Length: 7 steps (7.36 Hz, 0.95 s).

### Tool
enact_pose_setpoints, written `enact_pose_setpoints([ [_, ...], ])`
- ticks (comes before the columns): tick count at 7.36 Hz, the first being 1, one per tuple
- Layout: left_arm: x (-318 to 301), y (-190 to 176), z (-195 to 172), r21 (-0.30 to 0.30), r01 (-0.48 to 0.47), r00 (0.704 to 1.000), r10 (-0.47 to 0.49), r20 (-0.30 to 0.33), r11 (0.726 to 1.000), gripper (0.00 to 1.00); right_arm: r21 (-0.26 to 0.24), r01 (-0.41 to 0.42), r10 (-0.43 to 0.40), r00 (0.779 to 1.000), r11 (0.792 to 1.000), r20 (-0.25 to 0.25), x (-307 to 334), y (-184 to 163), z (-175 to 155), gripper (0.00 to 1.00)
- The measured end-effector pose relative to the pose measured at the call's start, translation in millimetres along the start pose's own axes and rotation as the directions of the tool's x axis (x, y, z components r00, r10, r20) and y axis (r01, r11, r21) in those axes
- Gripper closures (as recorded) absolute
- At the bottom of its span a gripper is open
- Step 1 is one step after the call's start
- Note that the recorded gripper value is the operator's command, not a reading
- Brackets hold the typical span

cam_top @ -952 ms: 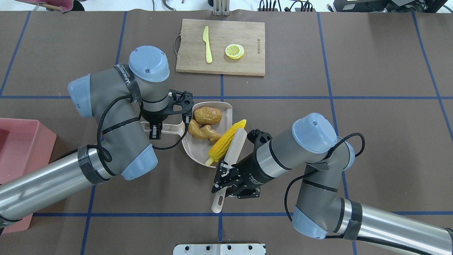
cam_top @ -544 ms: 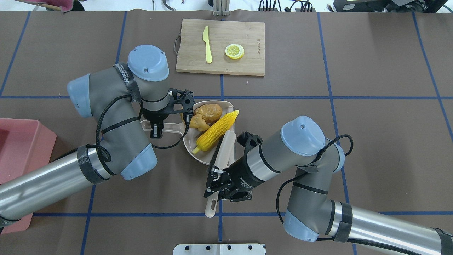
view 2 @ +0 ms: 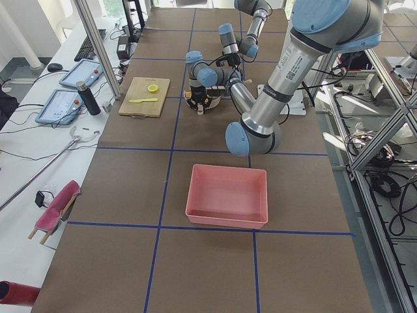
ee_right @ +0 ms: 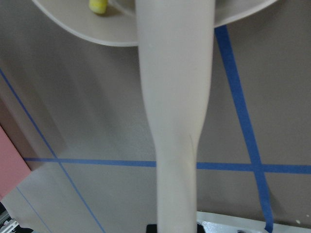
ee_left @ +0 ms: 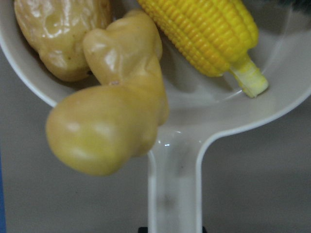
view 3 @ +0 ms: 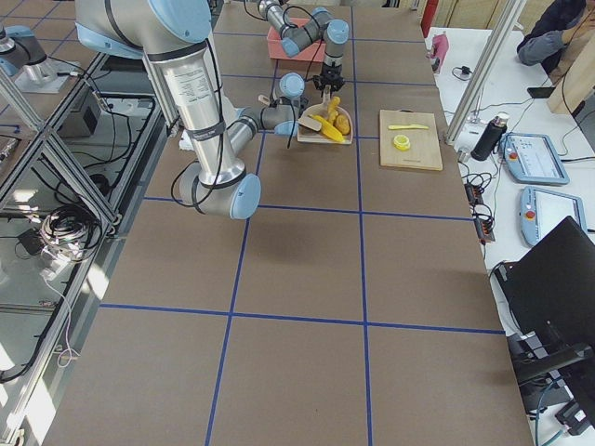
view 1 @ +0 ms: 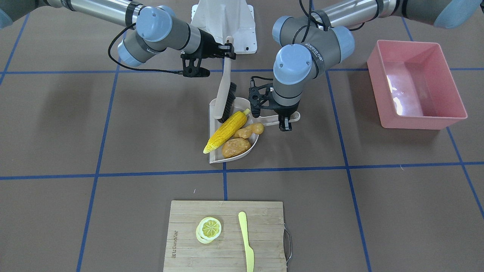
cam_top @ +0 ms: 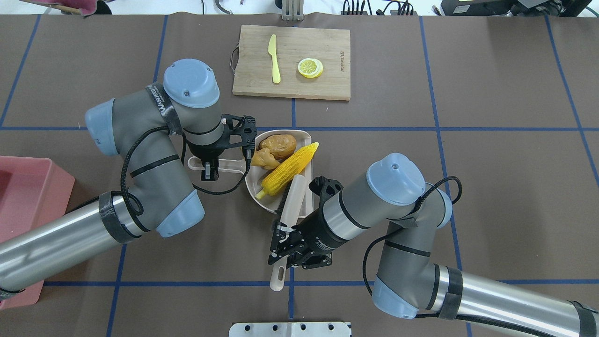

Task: Sweep and dump trash into bin
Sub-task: 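Lift the loaded dustpan toward the pink bin while the right withdraws the brush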

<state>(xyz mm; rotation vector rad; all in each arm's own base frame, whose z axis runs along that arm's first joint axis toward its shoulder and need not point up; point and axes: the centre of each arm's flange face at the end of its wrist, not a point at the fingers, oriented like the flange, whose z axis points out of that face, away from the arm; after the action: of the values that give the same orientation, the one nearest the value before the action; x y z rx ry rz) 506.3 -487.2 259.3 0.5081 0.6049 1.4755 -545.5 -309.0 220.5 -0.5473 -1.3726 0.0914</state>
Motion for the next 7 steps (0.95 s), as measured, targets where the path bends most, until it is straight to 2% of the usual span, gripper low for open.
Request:
enact_pose_setpoints([
  [4, 0.1, 1.2, -1.0, 0.068, 0.030, 0.999, -0.033, 0.032, 0.997, 1.00, 0.001, -0.051, 0.051, 0.999, 0.999, -0.016, 28.6, -36.1, -74.4, 1.00],
  [7, 7.9, 6.8, -14.1, 0.154, 0.070, 0.995, -0.080, 0.063, 0.986, 1.00, 0.029, -0.064, 0.064, 0.998, 0.998, 0.016, 30.7, -72.8, -175.0, 1.00],
])
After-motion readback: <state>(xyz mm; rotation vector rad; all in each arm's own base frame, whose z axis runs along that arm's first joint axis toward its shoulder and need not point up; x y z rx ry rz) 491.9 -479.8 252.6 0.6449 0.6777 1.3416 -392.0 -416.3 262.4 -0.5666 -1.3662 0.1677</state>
